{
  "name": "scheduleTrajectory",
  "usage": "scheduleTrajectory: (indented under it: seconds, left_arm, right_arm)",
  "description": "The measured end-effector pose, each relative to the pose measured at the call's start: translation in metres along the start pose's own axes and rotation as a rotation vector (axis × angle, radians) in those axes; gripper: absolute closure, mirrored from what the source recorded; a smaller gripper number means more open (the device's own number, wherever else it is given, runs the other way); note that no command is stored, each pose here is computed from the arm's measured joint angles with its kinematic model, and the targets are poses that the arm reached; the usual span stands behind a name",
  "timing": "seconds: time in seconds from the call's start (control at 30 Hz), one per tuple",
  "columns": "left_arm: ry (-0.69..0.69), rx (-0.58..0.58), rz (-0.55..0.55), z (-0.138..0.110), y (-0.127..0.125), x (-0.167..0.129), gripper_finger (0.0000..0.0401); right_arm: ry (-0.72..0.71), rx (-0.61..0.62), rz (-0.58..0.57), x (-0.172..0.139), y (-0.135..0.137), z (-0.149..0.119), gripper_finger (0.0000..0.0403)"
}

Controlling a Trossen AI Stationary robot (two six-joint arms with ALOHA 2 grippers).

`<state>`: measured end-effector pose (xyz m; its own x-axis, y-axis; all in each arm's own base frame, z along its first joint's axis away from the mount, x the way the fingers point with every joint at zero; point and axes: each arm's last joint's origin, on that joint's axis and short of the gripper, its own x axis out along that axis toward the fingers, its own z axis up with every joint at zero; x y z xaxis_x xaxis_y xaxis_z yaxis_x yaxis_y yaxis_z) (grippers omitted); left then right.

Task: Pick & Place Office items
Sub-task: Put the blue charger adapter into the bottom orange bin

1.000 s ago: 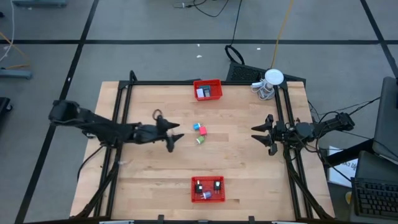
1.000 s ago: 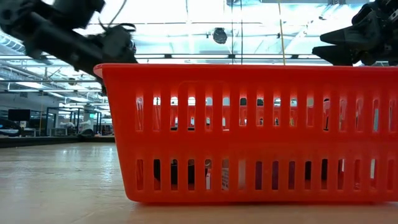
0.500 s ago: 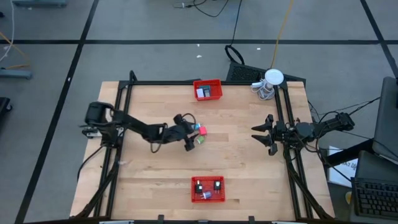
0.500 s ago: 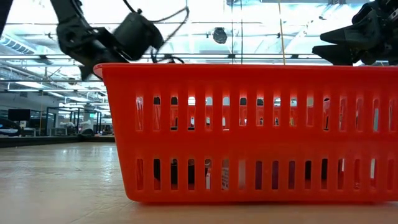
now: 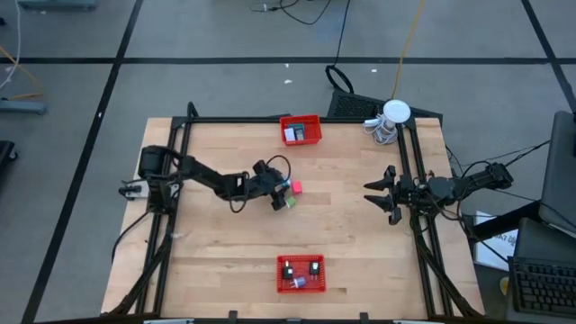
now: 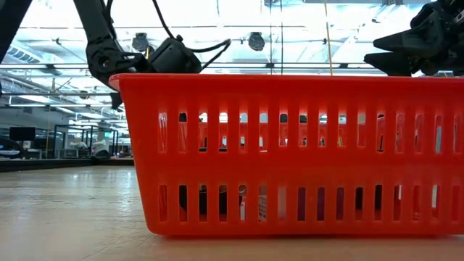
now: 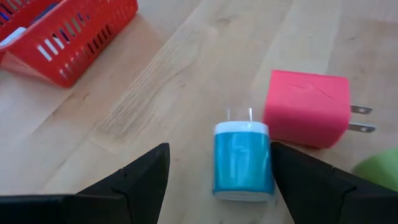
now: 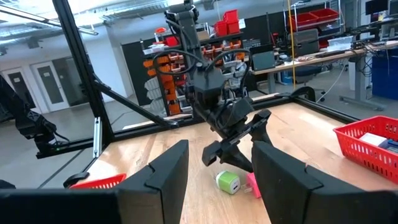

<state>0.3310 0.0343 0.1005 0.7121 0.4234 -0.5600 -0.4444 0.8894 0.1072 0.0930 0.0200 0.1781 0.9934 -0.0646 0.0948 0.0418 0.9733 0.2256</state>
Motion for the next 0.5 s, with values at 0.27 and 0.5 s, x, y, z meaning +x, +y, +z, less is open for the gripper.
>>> scheduleTrajectory:
  seconds: [0.27,0.5]
  left_arm:
    - [0.019,-0.029,-0.079,0.0004,0.0051,0.0028,0.0128]
    - [0.019,-0.037,-0.073,0.0007,0.0076,0.0037,0.0128]
  right_arm:
    - [-0.001,0.0,0.0,0.0,0.0,0.0001,0.0238]
    - [-0.001,0.0,0.0,0.0,0.0,0.0001,0.0238]
